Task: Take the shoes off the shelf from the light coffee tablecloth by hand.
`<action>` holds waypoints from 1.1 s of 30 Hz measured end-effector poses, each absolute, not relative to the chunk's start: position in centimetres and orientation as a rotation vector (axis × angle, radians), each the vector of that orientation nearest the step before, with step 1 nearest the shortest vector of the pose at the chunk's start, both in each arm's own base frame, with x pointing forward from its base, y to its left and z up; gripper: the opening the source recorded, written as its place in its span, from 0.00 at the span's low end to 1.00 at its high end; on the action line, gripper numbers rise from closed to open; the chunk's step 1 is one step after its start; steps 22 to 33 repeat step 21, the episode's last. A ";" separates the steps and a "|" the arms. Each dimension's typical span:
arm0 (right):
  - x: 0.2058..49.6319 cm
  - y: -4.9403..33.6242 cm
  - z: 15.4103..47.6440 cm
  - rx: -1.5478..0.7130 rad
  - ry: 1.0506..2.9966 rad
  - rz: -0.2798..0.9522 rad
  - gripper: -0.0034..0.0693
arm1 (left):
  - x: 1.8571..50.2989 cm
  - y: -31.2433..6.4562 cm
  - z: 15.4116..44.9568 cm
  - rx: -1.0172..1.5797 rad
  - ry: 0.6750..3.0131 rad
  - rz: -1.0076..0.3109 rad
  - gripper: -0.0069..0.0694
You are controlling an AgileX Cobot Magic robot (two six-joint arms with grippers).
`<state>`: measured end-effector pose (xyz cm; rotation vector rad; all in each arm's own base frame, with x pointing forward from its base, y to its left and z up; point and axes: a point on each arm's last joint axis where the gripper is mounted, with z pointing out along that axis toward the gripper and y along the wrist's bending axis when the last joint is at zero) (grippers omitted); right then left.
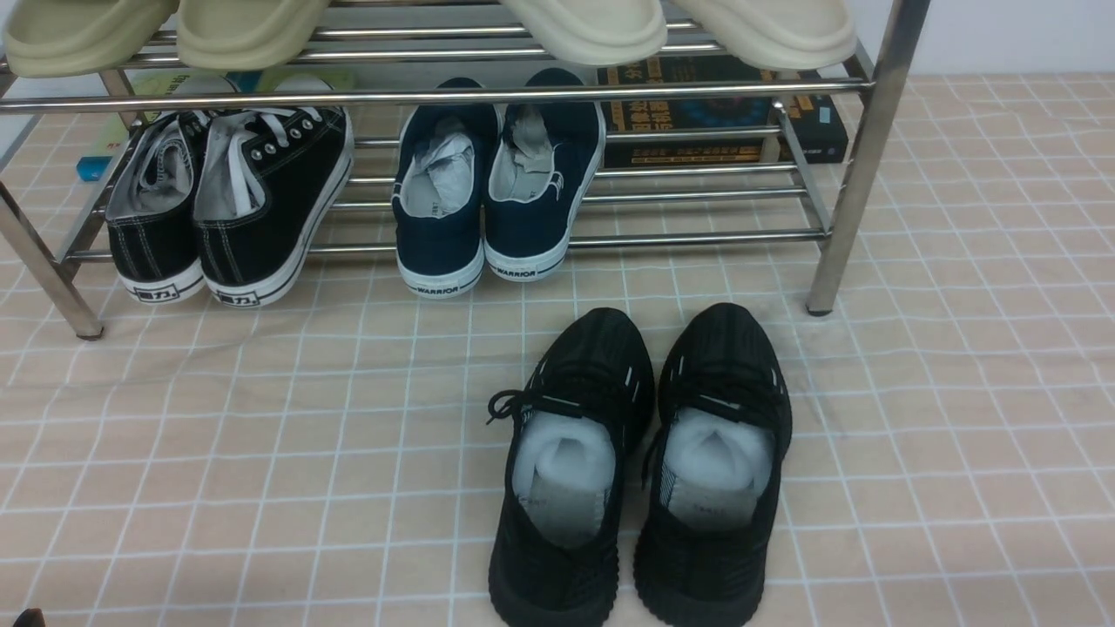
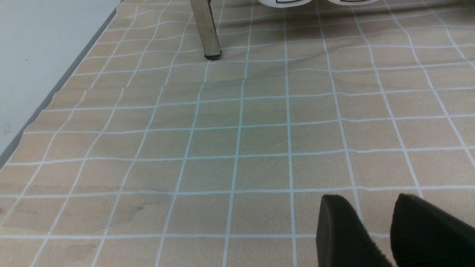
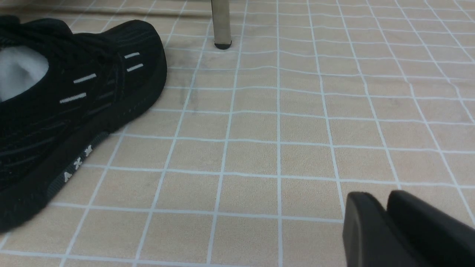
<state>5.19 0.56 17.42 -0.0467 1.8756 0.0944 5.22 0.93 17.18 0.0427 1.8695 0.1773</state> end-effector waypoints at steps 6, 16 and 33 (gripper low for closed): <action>5.2 0.6 17.4 -0.047 1.876 0.094 0.20 | 5.2 0.9 17.2 0.043 1.870 0.177 0.40; 5.2 0.6 17.4 -0.047 1.876 0.094 0.22 | 5.2 0.9 17.2 0.043 1.870 0.177 0.40; 5.2 0.6 17.4 -0.047 1.876 0.094 0.22 | 5.2 0.9 17.2 0.043 1.870 0.177 0.40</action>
